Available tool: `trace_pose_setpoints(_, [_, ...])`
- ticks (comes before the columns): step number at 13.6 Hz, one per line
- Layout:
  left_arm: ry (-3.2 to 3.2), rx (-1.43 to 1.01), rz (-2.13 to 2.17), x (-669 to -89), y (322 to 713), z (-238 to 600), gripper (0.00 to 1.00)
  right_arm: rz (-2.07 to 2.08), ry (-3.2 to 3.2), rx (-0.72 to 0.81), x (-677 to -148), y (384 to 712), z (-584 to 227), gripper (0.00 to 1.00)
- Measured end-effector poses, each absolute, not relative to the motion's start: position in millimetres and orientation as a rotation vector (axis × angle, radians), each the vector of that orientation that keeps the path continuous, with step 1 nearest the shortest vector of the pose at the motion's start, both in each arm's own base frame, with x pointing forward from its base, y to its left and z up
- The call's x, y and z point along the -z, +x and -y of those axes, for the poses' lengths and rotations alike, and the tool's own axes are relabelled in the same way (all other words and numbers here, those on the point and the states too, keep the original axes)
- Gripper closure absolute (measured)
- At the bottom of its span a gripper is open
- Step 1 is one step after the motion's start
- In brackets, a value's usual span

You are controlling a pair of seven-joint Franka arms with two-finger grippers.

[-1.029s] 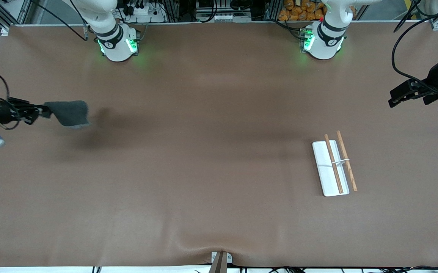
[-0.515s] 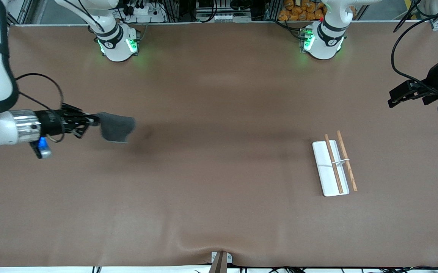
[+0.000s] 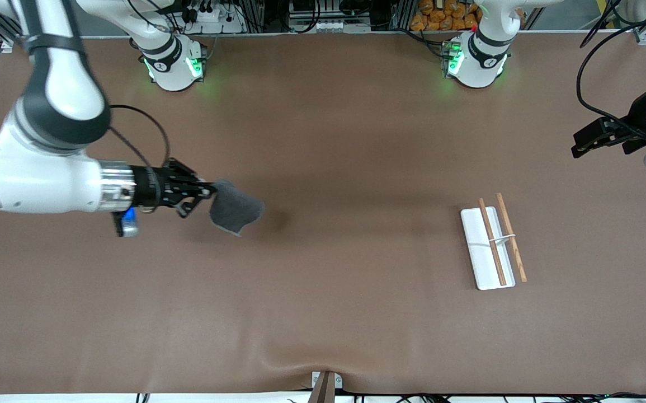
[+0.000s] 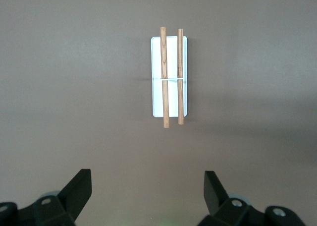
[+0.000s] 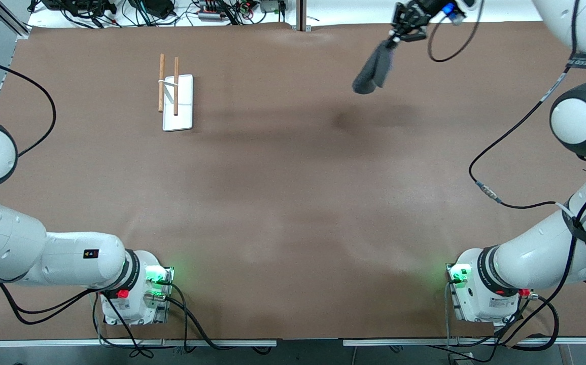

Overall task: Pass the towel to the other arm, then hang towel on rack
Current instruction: 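Lift the towel with the right gripper and carry it toward the table center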

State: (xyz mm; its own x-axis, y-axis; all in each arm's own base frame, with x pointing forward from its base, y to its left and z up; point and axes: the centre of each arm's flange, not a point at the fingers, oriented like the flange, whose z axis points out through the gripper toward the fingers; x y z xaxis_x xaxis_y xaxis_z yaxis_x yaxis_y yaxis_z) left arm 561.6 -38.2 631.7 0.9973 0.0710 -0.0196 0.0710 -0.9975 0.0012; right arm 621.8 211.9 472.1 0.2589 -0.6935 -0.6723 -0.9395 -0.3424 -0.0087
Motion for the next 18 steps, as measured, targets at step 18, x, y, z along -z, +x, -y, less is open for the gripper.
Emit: trace_pose_setpoints(18, [2.513,0.133,-0.697,-450.0,666.7,195.7,0.00,-1.584,-1.702,-0.648,-513.5,585.7,-425.3,0.98])
